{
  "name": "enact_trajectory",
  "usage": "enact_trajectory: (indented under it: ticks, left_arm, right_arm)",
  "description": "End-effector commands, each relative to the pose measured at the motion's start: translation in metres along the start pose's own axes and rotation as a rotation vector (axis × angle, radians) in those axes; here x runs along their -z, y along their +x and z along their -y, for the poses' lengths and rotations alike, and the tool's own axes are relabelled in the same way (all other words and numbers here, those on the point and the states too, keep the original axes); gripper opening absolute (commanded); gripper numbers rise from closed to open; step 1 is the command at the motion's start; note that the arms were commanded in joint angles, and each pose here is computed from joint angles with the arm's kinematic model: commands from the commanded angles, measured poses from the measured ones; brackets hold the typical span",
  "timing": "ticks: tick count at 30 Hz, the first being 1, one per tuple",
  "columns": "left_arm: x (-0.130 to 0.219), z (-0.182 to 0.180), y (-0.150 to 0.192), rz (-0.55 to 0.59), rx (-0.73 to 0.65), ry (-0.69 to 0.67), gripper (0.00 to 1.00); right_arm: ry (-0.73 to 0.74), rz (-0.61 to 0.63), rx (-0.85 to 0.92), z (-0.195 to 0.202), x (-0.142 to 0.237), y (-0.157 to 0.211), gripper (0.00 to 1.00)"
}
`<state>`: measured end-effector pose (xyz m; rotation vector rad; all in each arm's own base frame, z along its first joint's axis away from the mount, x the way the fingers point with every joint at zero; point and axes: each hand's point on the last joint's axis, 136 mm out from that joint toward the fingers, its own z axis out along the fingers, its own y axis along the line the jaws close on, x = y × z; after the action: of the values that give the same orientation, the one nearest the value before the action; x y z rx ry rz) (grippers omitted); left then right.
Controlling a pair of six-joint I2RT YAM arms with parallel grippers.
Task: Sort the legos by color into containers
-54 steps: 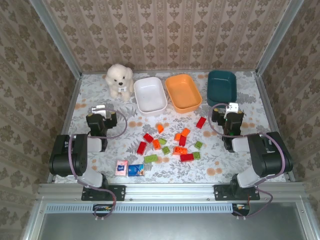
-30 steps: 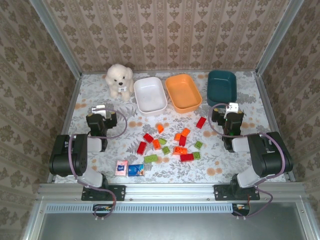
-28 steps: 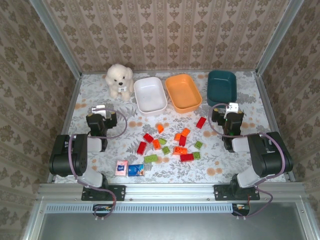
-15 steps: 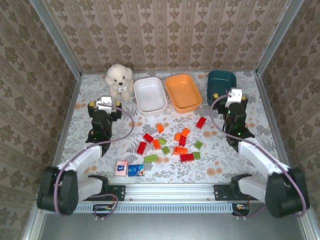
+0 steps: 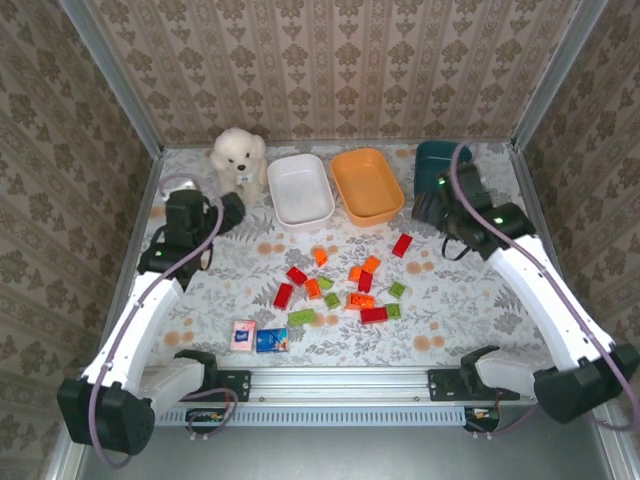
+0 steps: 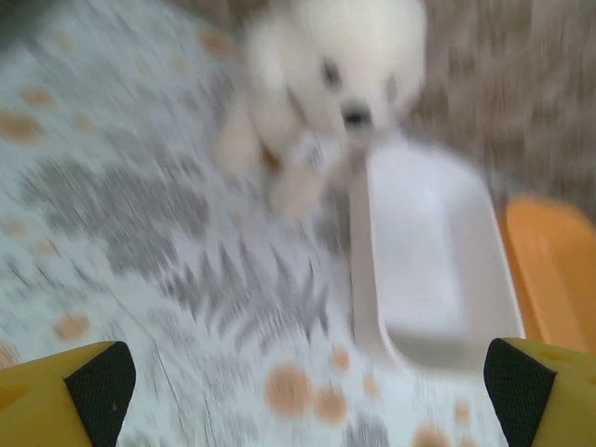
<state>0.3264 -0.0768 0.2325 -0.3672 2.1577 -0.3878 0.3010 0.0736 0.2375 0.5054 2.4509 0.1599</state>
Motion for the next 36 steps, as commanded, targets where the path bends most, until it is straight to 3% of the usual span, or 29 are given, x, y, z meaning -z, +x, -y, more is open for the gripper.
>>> enact_trajectory:
  ticks: [1,5,13,22,32,34,36]
  left_arm:
    - [0.018,0.045,0.049,-0.237,-0.091,0.201,1.00]
    - [0.026,0.072,0.093,-0.373,-0.139,0.342,1.00]
    - [0.039,0.091,0.140,-0.501,-0.219,0.460,1.00]
    - [0.039,0.093,0.143,-0.502,-0.223,0.462,1.00]
    - [0.040,0.092,0.145,-0.502,-0.223,0.451,0.99]
    - [0.039,0.091,0.146,-0.502,-0.220,0.445,0.99]
    - [0.039,0.091,0.145,-0.500,-0.214,0.440,0.99]
  right_arm:
    - [0.123,-0.362,-0.034,0.021,-0.012,0.088,0.82]
    - [0.103,-0.546,-0.118,0.012,-0.047,0.136,0.82]
    - [0.116,-0.652,-0.200,0.003,-0.099,0.181,0.72]
    - [0.177,-0.652,-0.191,0.008,-0.130,0.189,0.67]
    - [0.214,-0.641,-0.146,0.014,-0.142,0.190,0.43]
    - [0.219,-0.617,-0.125,0.015,-0.138,0.182,0.35]
    - [0.210,-0.563,-0.084,0.011,-0.128,0.164,0.34]
